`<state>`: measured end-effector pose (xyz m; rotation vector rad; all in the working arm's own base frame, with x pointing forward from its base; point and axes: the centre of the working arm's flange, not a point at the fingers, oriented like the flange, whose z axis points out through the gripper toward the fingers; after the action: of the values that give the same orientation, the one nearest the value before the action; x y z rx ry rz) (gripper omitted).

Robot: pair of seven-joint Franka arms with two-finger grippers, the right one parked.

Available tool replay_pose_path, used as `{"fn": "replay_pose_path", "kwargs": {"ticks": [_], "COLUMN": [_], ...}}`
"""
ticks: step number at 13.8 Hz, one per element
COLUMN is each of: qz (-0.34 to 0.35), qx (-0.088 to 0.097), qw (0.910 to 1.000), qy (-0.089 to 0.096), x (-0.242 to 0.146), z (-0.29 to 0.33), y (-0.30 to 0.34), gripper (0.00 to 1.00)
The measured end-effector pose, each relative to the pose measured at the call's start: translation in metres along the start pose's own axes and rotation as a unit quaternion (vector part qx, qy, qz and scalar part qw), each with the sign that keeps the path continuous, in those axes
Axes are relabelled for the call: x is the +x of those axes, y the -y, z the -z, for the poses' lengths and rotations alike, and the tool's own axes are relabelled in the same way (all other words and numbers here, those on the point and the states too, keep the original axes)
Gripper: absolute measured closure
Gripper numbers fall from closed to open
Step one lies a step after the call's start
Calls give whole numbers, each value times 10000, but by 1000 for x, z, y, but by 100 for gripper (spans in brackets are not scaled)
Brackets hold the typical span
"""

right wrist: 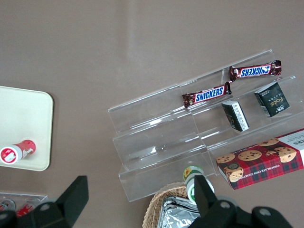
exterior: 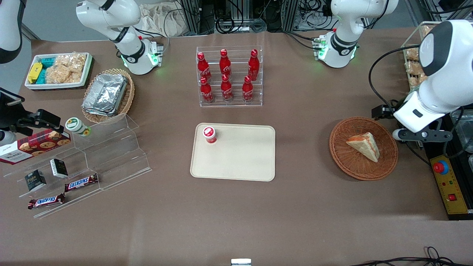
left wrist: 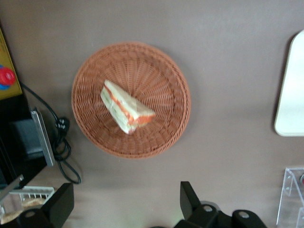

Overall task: Place sandwich from basket to tray
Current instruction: 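Move the left gripper down over the sandwich in the wicker basket, then lower the left gripper and close it on the triangular sandwich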

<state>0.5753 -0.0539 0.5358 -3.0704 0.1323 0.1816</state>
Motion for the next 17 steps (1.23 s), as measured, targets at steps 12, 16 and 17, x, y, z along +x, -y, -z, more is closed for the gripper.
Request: {"fn": "replay_pose_path", "kwargs": {"ticks": [12, 16, 17], "qz": [2305, 3666, 3940], "qx": [71, 68, 134], "qw": [9721, 9302, 9189], "qy": [437, 187, 126], "x": [32, 29, 28], "z": [-77, -160, -180], "y": [38, 43, 43], "gripper": [0, 0, 0]}}
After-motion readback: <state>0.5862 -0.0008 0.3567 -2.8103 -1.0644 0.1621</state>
